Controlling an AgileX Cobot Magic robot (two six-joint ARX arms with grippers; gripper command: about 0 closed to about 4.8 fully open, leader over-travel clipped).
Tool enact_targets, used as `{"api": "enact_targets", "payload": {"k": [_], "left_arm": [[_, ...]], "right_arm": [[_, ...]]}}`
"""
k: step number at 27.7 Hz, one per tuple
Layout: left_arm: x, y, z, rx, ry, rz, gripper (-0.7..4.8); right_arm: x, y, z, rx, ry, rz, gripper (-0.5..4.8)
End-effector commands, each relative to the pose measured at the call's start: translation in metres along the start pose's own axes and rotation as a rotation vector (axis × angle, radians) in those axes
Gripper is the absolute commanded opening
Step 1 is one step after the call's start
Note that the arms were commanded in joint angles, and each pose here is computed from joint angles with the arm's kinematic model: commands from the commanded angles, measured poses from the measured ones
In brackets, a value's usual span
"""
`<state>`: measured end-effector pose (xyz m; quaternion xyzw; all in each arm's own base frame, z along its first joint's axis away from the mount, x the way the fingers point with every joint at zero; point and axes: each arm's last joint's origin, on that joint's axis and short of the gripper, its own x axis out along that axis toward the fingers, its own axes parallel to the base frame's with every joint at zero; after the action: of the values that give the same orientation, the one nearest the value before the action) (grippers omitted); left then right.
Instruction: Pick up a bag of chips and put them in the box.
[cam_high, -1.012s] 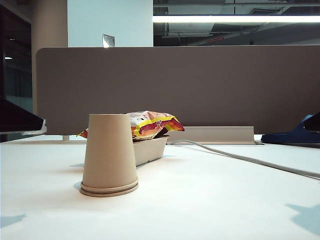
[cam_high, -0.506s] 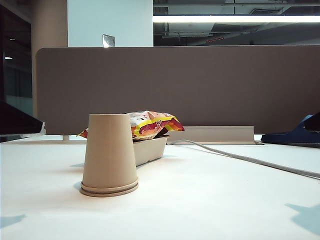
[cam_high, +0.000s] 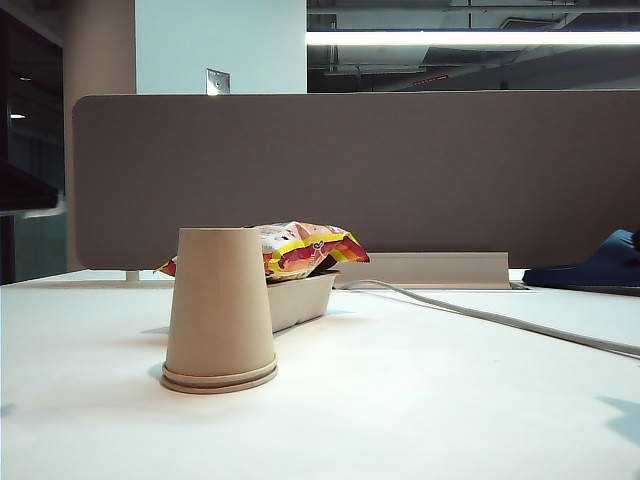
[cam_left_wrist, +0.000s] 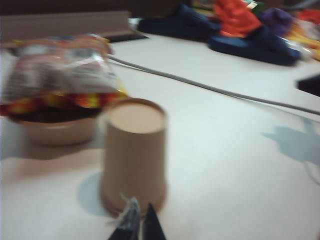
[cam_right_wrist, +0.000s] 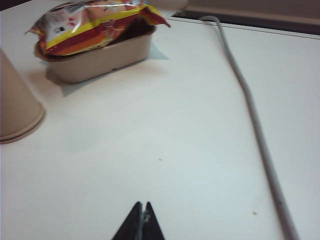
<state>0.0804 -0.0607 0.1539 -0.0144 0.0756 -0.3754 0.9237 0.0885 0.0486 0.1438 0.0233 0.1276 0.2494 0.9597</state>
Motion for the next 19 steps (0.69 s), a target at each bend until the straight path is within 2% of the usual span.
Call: {"api": "enact_targets", "payload": {"k": [1,11,19], "left_arm": [[-0.002,0.009,0.003,-0.008,-0.026,0.089,0.18],[-0.015,0.04,0.004,-0.047,-0.052,0.417,0.18],[-0.022,0.049,0.004,-0.057,-0.07,0.529,0.18]], "right_arm": [[0.0,-0.004,0.003,0.012,-0.025,-0.041,-0.01],[-0.007,-0.02,0.009,0.041,-0.112,-0.197,-0.01],[-0.013,-0.033,0.011,0.064,-0.155,-0.344,-0.01]]}}
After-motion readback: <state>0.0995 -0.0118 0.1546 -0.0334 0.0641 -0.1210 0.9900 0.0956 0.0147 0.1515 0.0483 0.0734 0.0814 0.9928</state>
